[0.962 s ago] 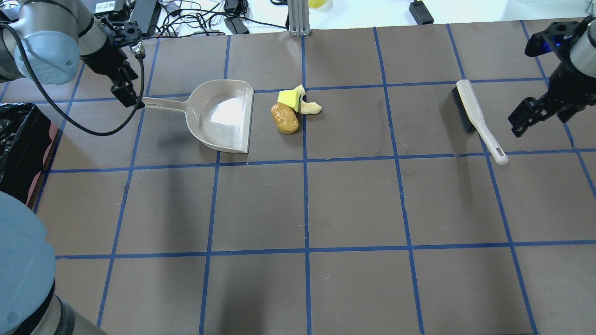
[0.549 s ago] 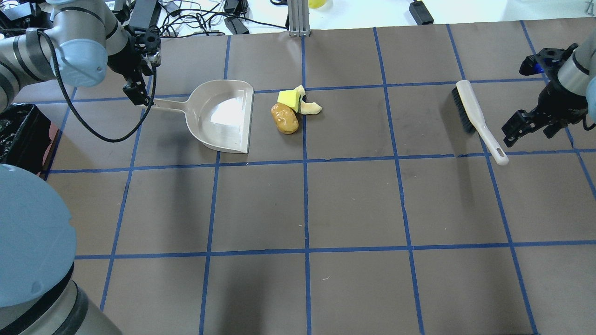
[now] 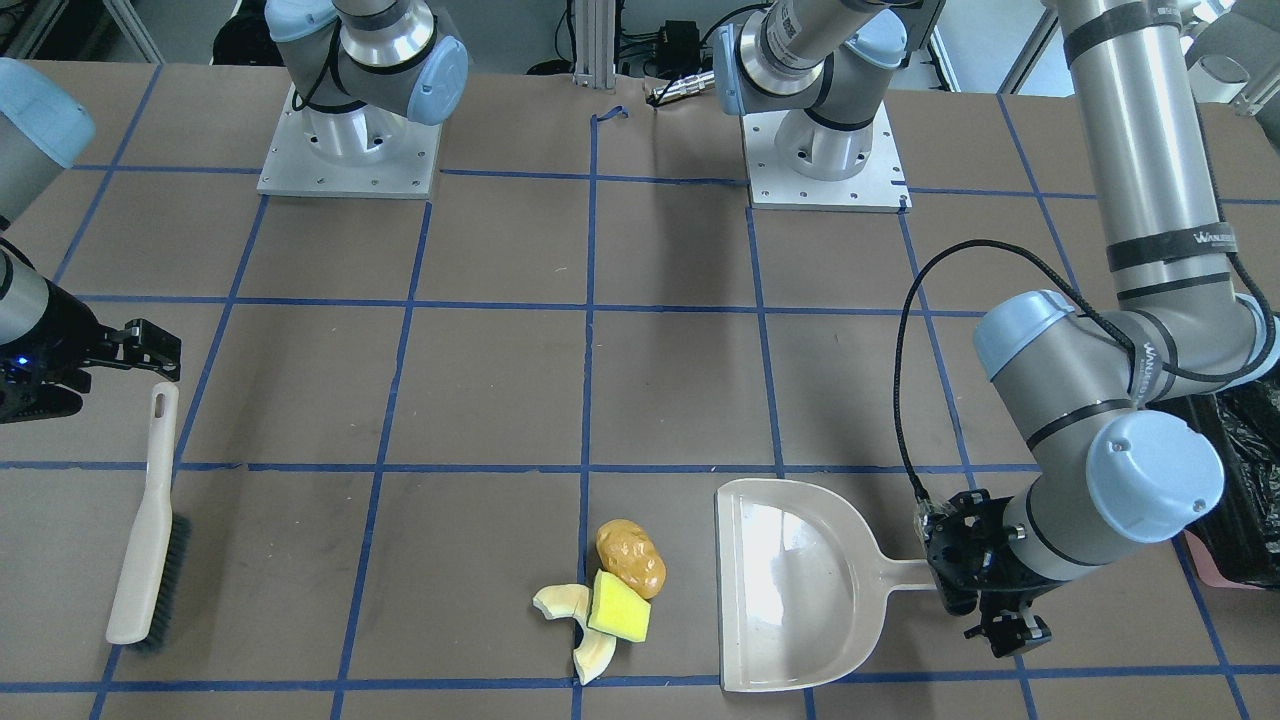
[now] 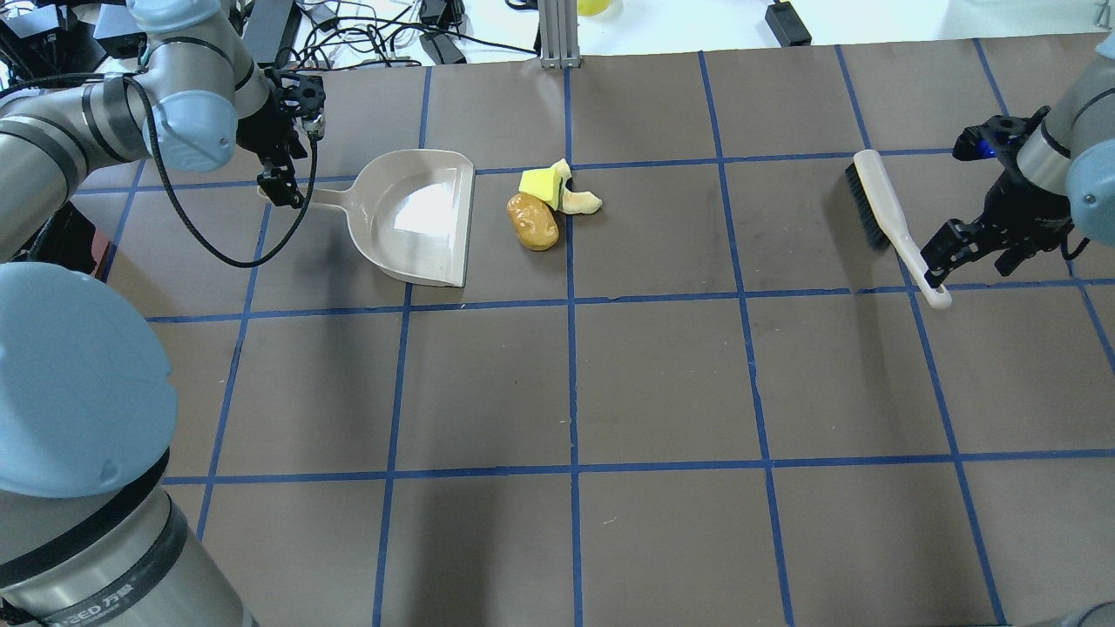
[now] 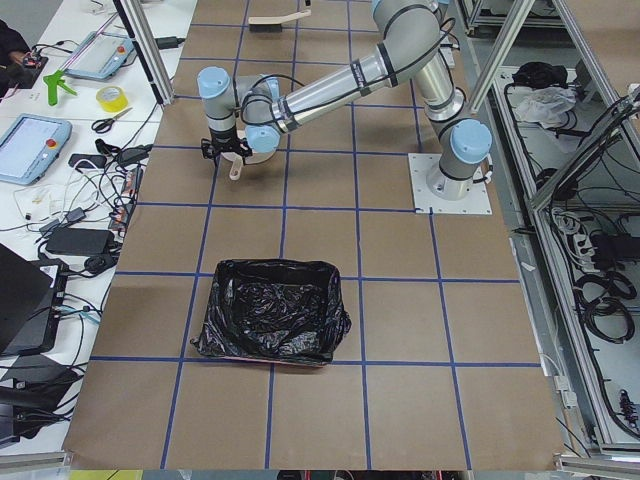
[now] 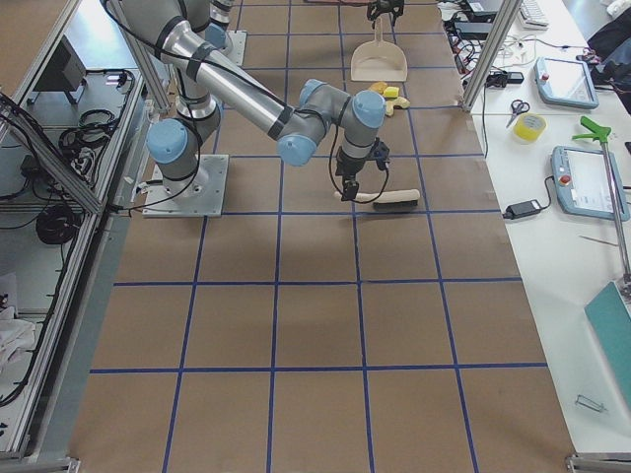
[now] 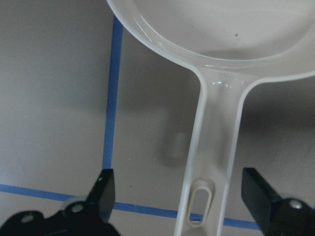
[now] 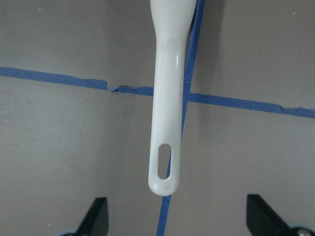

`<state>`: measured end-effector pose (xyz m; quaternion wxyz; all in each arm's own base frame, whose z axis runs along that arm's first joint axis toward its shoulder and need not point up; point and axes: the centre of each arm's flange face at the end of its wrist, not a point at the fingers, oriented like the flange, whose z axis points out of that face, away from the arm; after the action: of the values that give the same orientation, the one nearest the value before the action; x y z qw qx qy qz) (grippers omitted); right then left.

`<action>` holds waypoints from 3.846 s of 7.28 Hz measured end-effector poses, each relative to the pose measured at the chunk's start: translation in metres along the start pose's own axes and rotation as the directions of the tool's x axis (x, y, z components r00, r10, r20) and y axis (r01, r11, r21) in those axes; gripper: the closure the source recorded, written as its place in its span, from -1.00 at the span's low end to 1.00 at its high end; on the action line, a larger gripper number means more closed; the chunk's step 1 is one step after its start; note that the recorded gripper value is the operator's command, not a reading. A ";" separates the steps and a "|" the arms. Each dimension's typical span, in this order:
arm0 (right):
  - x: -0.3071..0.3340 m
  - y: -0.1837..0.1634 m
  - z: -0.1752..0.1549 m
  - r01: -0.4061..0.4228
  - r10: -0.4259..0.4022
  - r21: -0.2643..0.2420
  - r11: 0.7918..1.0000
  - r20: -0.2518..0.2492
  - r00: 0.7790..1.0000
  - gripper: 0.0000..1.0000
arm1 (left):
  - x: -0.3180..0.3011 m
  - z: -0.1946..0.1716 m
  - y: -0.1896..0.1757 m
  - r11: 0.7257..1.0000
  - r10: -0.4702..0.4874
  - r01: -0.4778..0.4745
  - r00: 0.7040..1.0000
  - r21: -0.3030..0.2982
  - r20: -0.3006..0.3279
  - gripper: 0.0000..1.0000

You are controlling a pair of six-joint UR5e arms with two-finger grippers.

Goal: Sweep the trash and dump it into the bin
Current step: 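Grasp the white dustpan handle with the left gripper while the right grasps the brush, then lift the brush with the right gripper and carry it toward the sponge and potato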

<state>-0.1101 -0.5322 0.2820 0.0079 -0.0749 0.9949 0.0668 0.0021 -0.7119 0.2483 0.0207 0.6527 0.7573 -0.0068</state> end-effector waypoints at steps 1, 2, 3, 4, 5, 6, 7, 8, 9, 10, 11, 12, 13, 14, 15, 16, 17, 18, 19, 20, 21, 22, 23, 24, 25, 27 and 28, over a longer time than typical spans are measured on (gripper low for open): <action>0.003 -0.006 0.010 0.003 -0.003 -0.005 1.000 0.004 1.000 -1.00 | 0.002 0.005 -0.001 1.000 -0.001 0.001 1.000 -0.001 -0.017 -0.27; 0.003 -0.009 0.018 0.003 -0.003 -0.011 1.000 0.009 1.000 -1.00 | 0.003 0.008 -0.002 1.000 -0.002 0.002 1.000 -0.001 -0.028 0.74; 0.004 -0.012 0.023 0.003 -0.002 -0.018 1.000 0.013 1.000 -0.99 | 0.005 0.009 -0.002 1.000 -0.003 0.003 0.999 0.000 -0.034 0.76; 0.005 -0.015 0.031 0.002 -0.001 -0.024 1.000 0.018 1.000 -0.98 | 0.007 0.009 -0.002 1.000 -0.005 0.005 0.999 -0.001 -0.037 0.76; 0.006 -0.019 0.039 -0.005 0.006 -0.030 1.000 0.021 1.000 -0.90 | 0.008 0.010 -0.002 1.000 -0.006 0.006 0.999 -0.001 -0.040 0.89; 0.006 -0.023 0.045 -0.019 0.019 -0.033 0.999 0.021 1.000 -0.63 | 0.009 0.012 -0.003 1.000 -0.006 0.006 0.999 -0.001 -0.044 0.96; 0.005 -0.026 0.049 -0.027 0.028 -0.030 0.999 0.019 0.999 -0.51 | 0.010 0.011 -0.003 1.000 -0.007 0.007 0.999 0.000 -0.044 0.97; 0.005 -0.027 0.050 -0.032 0.033 -0.028 0.999 0.017 0.999 -0.46 | 0.010 0.010 -0.004 1.000 -0.007 0.007 0.999 -0.001 -0.042 0.97; 0.005 -0.028 0.051 -0.037 0.038 -0.028 0.999 0.016 0.999 -0.34 | 0.011 0.008 -0.010 1.000 -0.003 0.003 0.999 -0.002 -0.039 0.98; 0.005 -0.029 0.052 -0.044 0.044 -0.028 0.999 0.016 0.999 -0.34 | 0.013 0.005 -0.023 1.000 0.012 -0.012 0.999 -0.020 -0.035 0.98; 0.006 -0.030 0.051 -0.050 0.050 -0.026 0.998 0.015 0.999 -0.30 | 0.016 0.003 -0.038 0.998 0.028 -0.029 0.999 -0.056 -0.034 0.98; 0.006 -0.031 0.051 -0.059 0.059 -0.024 0.998 0.015 0.998 -0.25 | 0.018 0.003 -0.047 0.996 0.037 -0.039 0.999 -0.079 -0.033 0.98; 0.003 -0.032 0.050 -0.067 0.067 -0.022 0.998 0.017 0.998 -0.23 | 0.019 0.003 -0.051 0.995 0.041 -0.044 0.999 -0.089 -0.033 0.98; -0.002 -0.034 0.050 -0.071 0.071 -0.019 0.997 0.020 0.997 0.01 | 0.019 0.003 -0.053 0.995 0.043 -0.046 0.999 -0.093 -0.032 0.98; -0.007 -0.036 0.050 -0.075 0.076 -0.018 0.997 0.021 0.997 0.43 | 0.019 0.003 -0.053 0.994 0.044 -0.047 0.998 -0.094 -0.033 0.98; -0.009 -0.037 0.049 -0.077 0.078 -0.017 0.997 0.020 0.997 0.99 | 0.019 0.003 -0.053 0.994 0.046 -0.049 0.998 -0.095 -0.032 0.98; -0.009 -0.039 0.047 -0.075 0.075 -0.015 0.997 0.016 0.997 1.00 | 0.019 0.003 -0.054 0.994 0.047 -0.050 0.998 -0.096 -0.033 0.98; -0.006 -0.042 0.042 -0.071 0.071 -0.010 0.997 0.007 0.997 1.00 | 0.019 0.004 -0.054 0.994 0.048 -0.051 0.998 -0.095 -0.034 0.98; -0.004 -0.044 0.037 -0.069 0.069 -0.004 0.998 0.000 0.998 1.00 | 0.019 0.005 -0.054 0.994 0.048 -0.051 0.998 -0.096 -0.034 0.98; -0.003 -0.045 0.033 -0.072 0.072 -0.001 0.997 -0.004 0.997 1.00 | 0.019 0.006 -0.054 0.994 0.048 -0.051 0.998 -0.095 -0.035 0.98; -0.007 -0.045 0.028 -0.083 0.083 0.000 0.997 -0.003 0.997 1.00 | 0.019 0.006 -0.054 0.994 0.048 -0.051 0.998 -0.095 -0.035 0.98; -0.021 -0.047 0.024 -0.098 0.098 0.000 0.995 -0.001 0.995 1.00 | 0.019 0.005 -0.054 0.994 0.048 -0.051 0.998 -0.095 -0.035 0.98; -0.046 -0.053 0.019 -0.108 0.108 -0.001 0.994 -0.002 0.994 1.00 | 0.019 0.006 -0.054 0.994 0.048 -0.051 0.998 -0.095 -0.035 0.98; -0.078 -0.058 0.015 -0.116 0.116 -0.008 0.993 0.003 0.993 1.00 | 0.020 0.006 -0.054 0.994 0.048 -0.051 0.998 -0.095 -0.037 0.98; -0.118 -0.062 0.010 -0.134 0.134 -0.021 0.991 0.018 0.991 1.00 | 0.020 0.006 -0.054 0.994 0.048 -0.051 0.998 -0.095 -0.036 0.98; -0.197 -0.066 0.001 -0.189 0.191 -0.038 0.981 0.050 0.980 1.00 | 0.020 0.007 -0.054 0.994 0.048 -0.052 0.998 -0.095 -0.037 0.98; -0.234 -0.065 0.001 -0.216 0.219 -0.045 0.975 0.070 0.973 1.00 | 0.020 0.007 -0.054 0.994 0.048 -0.052 0.998 -0.095 -0.037 0.98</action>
<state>0.1308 -0.5611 0.2787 0.0360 0.0370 0.9947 0.0885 -0.0544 -0.7006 0.2395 0.0389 0.6697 0.7405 0.0413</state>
